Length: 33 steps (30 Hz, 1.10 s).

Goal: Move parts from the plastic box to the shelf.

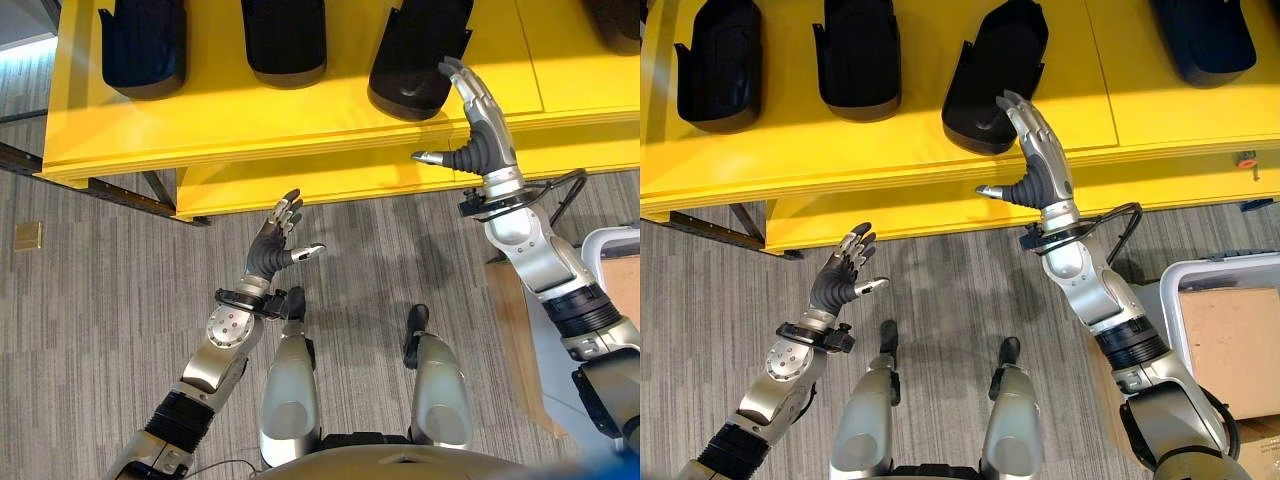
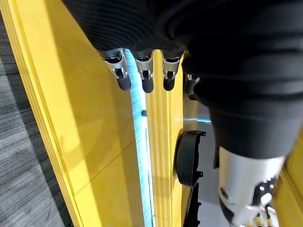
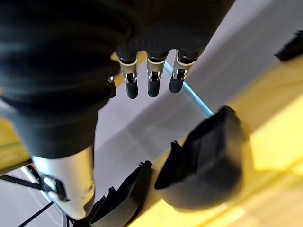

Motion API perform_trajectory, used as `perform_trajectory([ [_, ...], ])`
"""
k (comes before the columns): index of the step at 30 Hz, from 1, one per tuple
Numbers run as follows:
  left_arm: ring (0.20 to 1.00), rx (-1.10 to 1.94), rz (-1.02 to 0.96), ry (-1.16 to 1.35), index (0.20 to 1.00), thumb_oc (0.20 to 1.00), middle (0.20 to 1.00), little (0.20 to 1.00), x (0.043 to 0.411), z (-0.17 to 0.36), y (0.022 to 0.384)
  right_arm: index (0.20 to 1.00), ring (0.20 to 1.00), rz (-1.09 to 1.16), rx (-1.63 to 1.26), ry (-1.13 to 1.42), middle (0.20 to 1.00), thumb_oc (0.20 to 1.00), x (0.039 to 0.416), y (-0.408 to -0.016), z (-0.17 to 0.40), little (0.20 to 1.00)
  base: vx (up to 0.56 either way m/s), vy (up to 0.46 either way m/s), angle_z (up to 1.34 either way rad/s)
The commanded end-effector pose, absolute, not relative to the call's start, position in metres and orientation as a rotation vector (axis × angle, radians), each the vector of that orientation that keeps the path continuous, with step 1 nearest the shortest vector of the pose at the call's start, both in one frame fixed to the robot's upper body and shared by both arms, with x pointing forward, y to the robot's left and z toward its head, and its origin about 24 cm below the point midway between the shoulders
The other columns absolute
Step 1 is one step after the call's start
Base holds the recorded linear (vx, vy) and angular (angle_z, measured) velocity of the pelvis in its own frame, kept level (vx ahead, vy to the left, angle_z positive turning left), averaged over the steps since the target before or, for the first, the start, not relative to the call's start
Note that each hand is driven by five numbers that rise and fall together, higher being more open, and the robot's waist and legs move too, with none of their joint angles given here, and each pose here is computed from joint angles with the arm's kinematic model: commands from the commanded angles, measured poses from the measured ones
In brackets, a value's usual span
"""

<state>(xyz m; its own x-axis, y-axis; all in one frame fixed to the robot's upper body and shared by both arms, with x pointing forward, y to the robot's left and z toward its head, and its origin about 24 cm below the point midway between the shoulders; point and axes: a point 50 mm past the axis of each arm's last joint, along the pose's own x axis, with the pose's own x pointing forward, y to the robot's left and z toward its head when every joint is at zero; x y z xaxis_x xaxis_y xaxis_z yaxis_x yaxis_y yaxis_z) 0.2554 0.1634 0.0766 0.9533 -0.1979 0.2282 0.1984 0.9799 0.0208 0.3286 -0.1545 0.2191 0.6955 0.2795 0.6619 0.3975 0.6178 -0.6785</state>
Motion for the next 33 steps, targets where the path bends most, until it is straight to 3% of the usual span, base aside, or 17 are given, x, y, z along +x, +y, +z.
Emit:
perform_trajectory([
  [1,1.000,0.023,-0.222,-0.346,1.000,1.000,1.000,1.000,0.247,0.093,0.164,1.000,1.000,-0.165,-0.993,-0.975,1.000,1.000,0.327,-0.154,0.254,1.000,-0.01,0.013,0.08],
  [8,1.000,0.029,-0.231,-0.326,1.000,1.000,1.000,1.000,0.246,0.090,0.165,1.000,1.000,-0.202,-1.102,-1.026,1.000,1.000,0.338,-0.152,0.286,1.000,0.00,0.002,0.01],
  [22,1.000,0.035,-0.213,-0.315,1.000,1.000,1.000,1.000,0.246,0.089,0.169,1.000,1.000,-0.224,-1.131,-0.926,1.000,1.000,0.362,-0.155,0.298,1.000,0.00,0.010,0.05],
  [33,1.000,0.049,-0.209,-0.329,1.000,1.000,1.000,1.000,0.248,0.091,0.168,1.000,1.000,-0.324,-1.285,-0.756,1.000,1.000,0.384,-0.186,0.290,1.000,0.00,0.005,0.01],
])
